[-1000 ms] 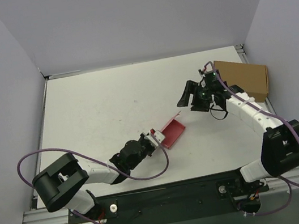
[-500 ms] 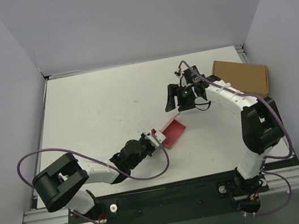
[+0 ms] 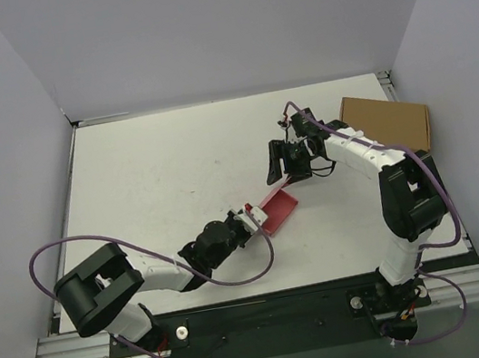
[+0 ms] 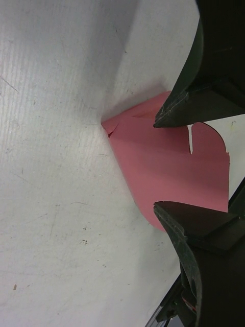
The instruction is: Fold the paper box
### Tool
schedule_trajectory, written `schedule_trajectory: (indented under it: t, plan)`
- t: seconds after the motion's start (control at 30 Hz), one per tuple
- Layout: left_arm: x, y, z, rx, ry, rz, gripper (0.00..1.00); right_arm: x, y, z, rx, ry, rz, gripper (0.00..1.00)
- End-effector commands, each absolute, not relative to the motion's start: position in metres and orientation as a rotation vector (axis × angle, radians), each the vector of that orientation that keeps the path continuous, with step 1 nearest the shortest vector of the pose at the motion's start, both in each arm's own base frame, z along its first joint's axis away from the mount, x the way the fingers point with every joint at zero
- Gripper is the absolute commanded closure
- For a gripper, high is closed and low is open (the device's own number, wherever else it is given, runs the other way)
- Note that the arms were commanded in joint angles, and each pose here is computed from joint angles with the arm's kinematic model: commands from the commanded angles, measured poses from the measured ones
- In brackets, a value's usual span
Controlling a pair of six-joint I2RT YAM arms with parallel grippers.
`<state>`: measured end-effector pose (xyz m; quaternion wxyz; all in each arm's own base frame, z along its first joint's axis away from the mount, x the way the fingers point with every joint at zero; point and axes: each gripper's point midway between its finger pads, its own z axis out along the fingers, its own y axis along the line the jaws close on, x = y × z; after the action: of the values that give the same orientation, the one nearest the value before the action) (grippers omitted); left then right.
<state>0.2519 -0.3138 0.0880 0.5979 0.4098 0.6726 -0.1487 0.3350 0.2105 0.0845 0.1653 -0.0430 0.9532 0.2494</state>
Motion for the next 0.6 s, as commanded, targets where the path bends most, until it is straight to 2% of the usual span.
schedule_trajectory:
  t: [0.0, 0.33, 0.37, 0.4, 0.57]
  plan:
    - [0.26, -0.307, 0.069, 0.987, 1.637, -0.259, 1.0, 0.318, 0.22, 0.086, -0.089, 2.779, 0.782, 0.42]
    - [0.282, -0.311, 0.07, 0.908, 1.686, -0.165, 1.0, 0.305, 0.22, 0.076, 0.049, 2.795, 0.813, 0.44]
    - [0.284, -0.314, 0.072, 0.9, 1.685, -0.164, 1.0, 0.306, 0.221, 0.075, 0.061, 2.782, 0.821, 0.46]
    - [0.286, -0.312, 0.072, 0.891, 1.691, -0.147, 1.0, 0.306, 0.223, 0.077, 0.079, 2.77, 0.831, 0.52]
    - [0.297, -0.316, 0.078, 0.822, 1.71, -0.125, 1.0, 0.301, 0.223, 0.071, 0.127, 2.744, 0.824, 0.59]
